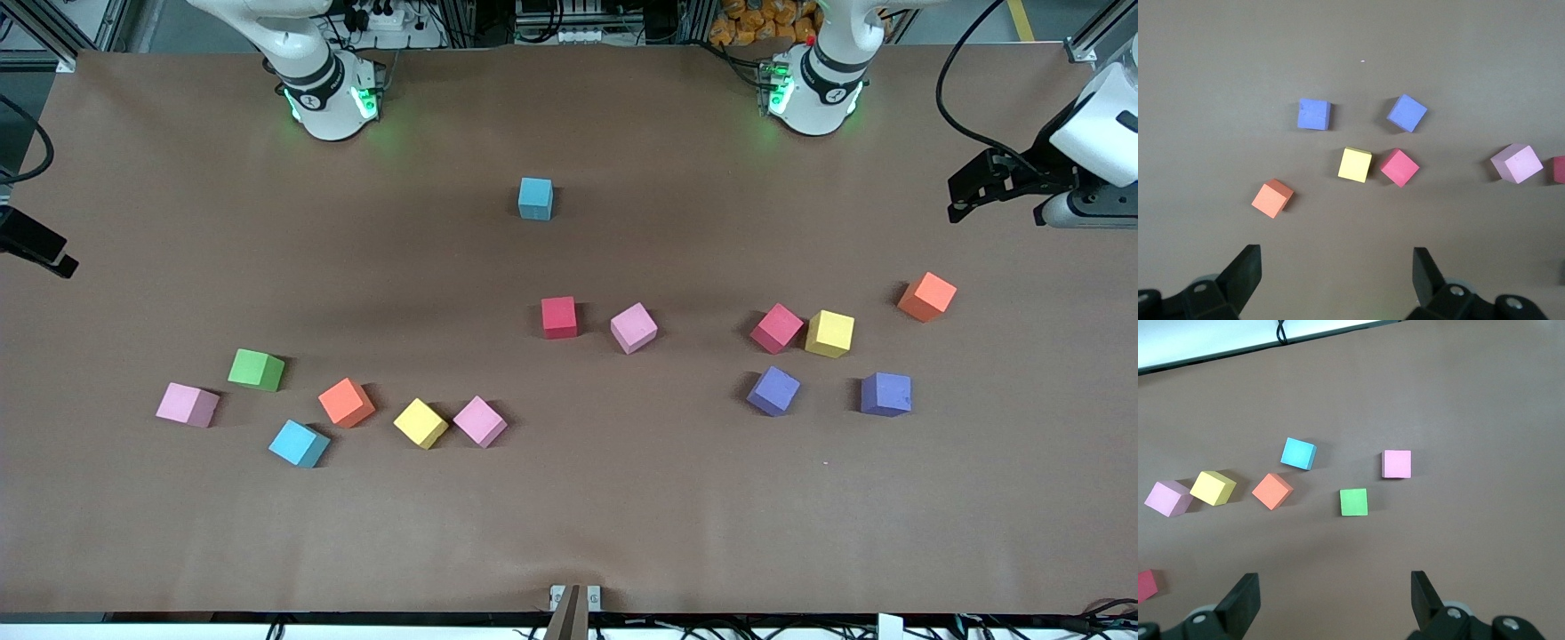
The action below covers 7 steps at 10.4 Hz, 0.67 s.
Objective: Form number 2 with 11 blocks
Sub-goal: 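Reach the right gripper to the green cube while the left gripper reaches the cyan cube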
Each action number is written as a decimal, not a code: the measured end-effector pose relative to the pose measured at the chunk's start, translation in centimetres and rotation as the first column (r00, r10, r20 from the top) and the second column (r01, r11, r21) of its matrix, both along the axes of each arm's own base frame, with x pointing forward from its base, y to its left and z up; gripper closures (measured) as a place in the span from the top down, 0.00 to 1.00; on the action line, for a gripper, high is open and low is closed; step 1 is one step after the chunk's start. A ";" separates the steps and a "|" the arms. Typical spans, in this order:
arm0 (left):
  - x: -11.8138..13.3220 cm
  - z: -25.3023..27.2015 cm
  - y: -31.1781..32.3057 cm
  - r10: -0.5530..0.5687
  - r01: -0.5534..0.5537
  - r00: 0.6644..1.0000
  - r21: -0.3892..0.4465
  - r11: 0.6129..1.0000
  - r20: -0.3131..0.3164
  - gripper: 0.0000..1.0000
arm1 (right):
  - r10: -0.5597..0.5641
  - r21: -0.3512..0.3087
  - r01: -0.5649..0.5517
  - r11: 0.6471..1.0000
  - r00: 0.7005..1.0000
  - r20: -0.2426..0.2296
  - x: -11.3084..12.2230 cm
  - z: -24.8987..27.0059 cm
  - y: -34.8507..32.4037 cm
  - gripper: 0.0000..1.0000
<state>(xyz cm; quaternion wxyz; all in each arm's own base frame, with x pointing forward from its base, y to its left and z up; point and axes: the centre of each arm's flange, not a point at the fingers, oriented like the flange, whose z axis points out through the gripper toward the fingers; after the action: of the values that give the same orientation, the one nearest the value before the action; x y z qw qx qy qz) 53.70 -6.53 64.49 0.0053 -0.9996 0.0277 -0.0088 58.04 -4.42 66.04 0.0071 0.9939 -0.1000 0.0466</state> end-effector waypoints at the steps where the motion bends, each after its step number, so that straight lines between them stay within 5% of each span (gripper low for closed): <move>1: 0.0 0.0 0.0 0.000 0.000 1.000 -0.002 1.000 0.000 1.00 | 0.000 0.000 0.000 1.000 1.000 0.000 0.0 0.0 0.0 1.00; 5: 0.2 -1.3 -1.8 -0.030 0.029 0.999 -0.012 0.999 -0.027 1.00 | 0.000 0.001 0.000 1.000 1.000 -0.008 0.1 -0.3 0.0 1.00; 7: -0.3 -4.7 -9.0 -0.098 0.096 0.991 -0.024 0.995 -0.088 1.00 | 0.002 0.003 -0.002 1.000 0.999 -0.040 1.0 -2.3 0.0 1.00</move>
<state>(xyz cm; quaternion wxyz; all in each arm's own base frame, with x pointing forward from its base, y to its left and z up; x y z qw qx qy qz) 53.42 -15.52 59.74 -0.0060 -0.9964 0.0763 0.0353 59.01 -4.40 63.71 0.0075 0.9947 -0.0988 0.0265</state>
